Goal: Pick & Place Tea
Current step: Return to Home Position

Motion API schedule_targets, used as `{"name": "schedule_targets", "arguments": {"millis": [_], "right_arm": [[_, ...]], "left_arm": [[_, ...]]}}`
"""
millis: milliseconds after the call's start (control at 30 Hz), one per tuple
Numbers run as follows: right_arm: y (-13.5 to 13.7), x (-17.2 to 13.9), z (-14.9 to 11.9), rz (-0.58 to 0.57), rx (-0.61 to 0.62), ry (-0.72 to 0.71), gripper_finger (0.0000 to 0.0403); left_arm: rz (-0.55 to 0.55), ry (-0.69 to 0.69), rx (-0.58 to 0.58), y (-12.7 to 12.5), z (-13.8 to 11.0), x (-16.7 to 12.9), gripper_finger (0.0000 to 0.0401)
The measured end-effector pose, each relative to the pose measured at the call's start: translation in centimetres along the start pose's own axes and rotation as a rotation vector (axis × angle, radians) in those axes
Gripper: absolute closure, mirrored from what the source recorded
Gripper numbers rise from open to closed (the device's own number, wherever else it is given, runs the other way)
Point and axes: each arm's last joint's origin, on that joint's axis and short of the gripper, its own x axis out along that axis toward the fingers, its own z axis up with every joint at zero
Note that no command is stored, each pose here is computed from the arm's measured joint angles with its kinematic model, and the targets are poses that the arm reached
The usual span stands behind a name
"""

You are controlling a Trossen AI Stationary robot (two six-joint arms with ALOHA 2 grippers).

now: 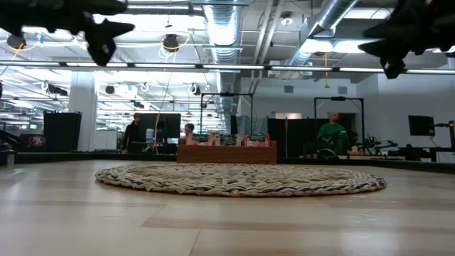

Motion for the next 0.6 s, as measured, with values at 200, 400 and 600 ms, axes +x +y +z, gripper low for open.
{"name": "schedule_targets", "arguments": {"millis": [200,400,600], "right_arm": [[0.1,-2.0,-0.3,0.030,-0.005,-0.047,0.0273],[0.1,-1.6,-0.5,0.031,-0.010,-0.020,0.0273],[-0.3,-0.5,-2.0,0.084,-0.068,-0.094,0.0273]], "left_arm": [[0.051,-0.003,-0.007,-0.2,-0.4,-2.9,0.0247],[0.029,-0.073,0.024,0.2,-2.2,-3.3,0.0247],[0.047,-0.087,0.023,1.2,-4.6,-2.9,0.0247]]}}
